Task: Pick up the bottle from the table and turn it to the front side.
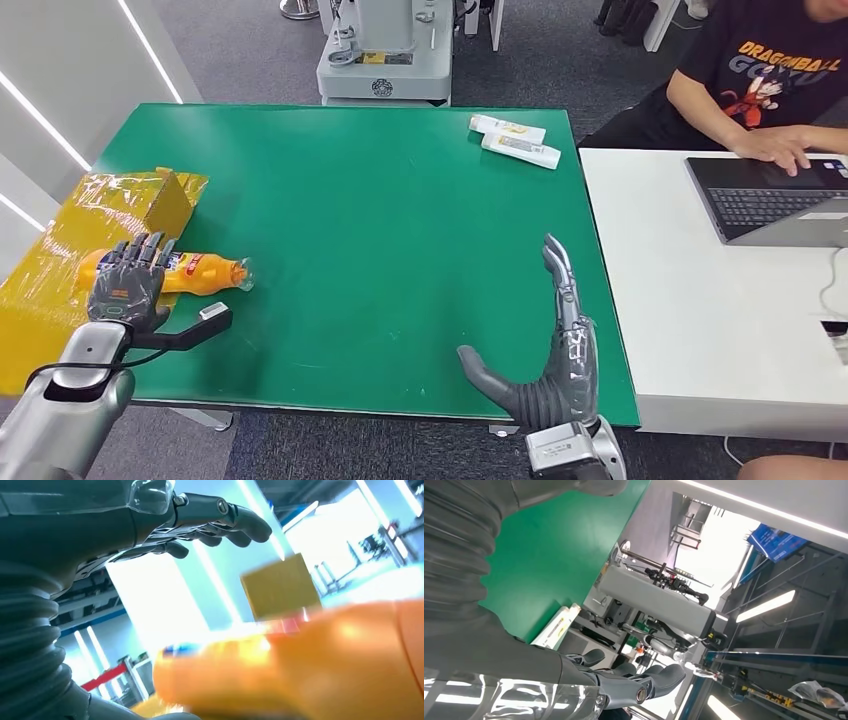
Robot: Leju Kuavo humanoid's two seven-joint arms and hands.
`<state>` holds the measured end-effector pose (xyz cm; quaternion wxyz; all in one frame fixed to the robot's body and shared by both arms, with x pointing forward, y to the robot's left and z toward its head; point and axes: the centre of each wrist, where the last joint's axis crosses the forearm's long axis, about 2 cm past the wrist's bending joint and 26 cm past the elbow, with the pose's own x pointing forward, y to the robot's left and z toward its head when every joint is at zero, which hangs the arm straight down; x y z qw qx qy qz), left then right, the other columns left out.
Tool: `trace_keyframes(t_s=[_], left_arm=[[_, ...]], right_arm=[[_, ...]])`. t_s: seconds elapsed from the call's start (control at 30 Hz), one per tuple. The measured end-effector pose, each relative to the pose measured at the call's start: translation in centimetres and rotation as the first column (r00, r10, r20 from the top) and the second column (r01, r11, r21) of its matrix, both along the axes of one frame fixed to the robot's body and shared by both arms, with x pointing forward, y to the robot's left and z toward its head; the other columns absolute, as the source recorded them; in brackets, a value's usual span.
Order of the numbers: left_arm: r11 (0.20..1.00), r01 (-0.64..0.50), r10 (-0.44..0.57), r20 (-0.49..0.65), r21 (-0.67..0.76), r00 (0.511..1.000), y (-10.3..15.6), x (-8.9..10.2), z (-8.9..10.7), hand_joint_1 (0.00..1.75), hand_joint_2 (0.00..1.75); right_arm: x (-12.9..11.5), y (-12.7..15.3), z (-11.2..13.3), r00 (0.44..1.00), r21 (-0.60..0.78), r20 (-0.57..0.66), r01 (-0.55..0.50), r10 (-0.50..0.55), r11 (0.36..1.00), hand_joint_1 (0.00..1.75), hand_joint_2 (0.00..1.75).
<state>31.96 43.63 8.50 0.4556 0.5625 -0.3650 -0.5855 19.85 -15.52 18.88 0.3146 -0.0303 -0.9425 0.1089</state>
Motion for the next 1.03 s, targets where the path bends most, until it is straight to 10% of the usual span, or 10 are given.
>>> trace_keyframes(t_s=[0.33, 0.57, 0.8, 1.03], left_arm=[[0.995, 0.096, -0.09, 0.153, -0.031, 0.984, -1.1, -0.8, 2.8, 0.0, 1.75], [0.89, 0.305, -0.154, 0.405, -0.338, 0.901, -4.1, -0.5, 5.5, 0.0, 1.75], [0.37, 0.552, -0.084, 0.565, -0.747, 0.821, -9.2, 0.7, 8.2, 0.0, 1.75], [-0.286, 0.489, -0.077, 0.529, -0.824, 0.845, -16.3, 0.9, 9.1, 0.0, 1.75]], right_arm=[[-0.2, -0.1, -0.1, 1.0, 0.005, 0.004, 0.006, -0.006, 1.0, 0.0, 1.75], [-0.4, -0.1, -0.2, 1.0, 0.012, 0.002, 0.02, -0.02, 1.0, 0.0, 1.75], [-0.3, -0.1, -0.2, 0.999, 0.03, -0.002, 0.034, -0.034, 0.999, 0.0, 1.75], [-0.1, -0.2, -0.2, 0.999, 0.048, -0.002, 0.033, -0.032, 0.998, 0.0, 1.75]])
